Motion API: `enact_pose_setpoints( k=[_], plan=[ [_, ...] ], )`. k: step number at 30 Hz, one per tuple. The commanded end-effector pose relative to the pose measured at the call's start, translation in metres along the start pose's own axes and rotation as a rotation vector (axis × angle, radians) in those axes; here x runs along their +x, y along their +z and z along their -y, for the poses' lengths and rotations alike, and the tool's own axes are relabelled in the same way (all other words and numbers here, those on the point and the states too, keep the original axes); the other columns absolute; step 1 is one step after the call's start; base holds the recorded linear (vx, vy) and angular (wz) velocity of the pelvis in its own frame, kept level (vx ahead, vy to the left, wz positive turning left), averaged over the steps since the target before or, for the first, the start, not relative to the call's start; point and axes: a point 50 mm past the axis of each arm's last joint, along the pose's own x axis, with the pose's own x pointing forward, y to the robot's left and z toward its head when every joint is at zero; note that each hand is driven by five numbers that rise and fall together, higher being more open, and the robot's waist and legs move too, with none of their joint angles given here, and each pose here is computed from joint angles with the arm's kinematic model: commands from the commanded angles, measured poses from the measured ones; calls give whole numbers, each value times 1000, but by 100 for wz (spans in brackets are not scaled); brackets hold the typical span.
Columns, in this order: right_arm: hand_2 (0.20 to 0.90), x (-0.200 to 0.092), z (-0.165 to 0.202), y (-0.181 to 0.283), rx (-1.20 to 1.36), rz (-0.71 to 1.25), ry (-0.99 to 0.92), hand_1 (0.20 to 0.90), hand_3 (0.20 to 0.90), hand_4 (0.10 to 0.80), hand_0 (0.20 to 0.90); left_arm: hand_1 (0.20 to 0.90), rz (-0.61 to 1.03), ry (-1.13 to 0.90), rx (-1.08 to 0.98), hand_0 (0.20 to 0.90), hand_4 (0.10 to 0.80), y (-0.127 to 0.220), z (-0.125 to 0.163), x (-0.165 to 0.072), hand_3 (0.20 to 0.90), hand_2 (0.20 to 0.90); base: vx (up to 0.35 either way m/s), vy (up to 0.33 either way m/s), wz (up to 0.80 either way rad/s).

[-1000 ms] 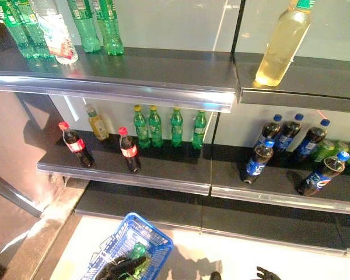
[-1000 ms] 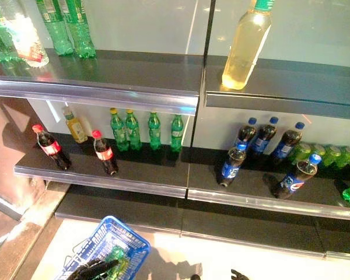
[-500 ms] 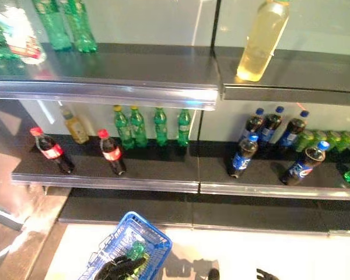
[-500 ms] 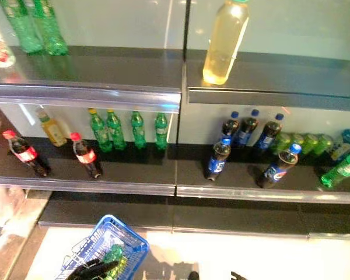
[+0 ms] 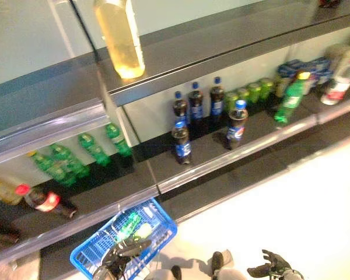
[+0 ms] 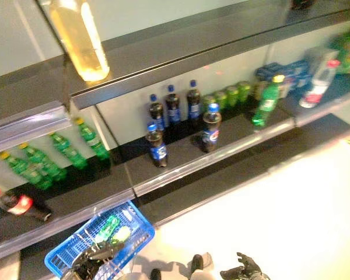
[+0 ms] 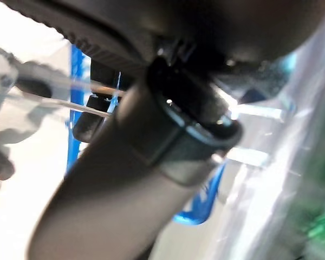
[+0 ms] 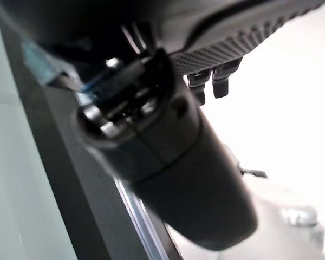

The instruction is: Pick up the drink and place into the basket.

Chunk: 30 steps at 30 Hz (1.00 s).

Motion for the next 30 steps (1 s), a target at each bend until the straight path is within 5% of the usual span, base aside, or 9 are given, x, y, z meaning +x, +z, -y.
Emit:
enact_pose_setpoints(
  k=[1, 23, 30],
  plan=[
    [900, 3, 3, 12, 84, 48, -25, 900, 900, 800, 900, 300, 197, -62, 74, 300, 100, 48, -7, 1, 200, 300, -108, 80, -29],
    [900, 4, -13, 9, 87, -2, 34, 900, 900, 800, 900, 300, 114, 8, 82, 300, 100, 30, -29, -6, 200, 300, -7, -71, 10],
    [900, 6, -19, 24, 89, 49, 62, 900, 900, 800, 900, 300, 164, -51, 64, 300, 100, 46, -9, 0, 200, 300, -183, -86, 68]
  ],
)
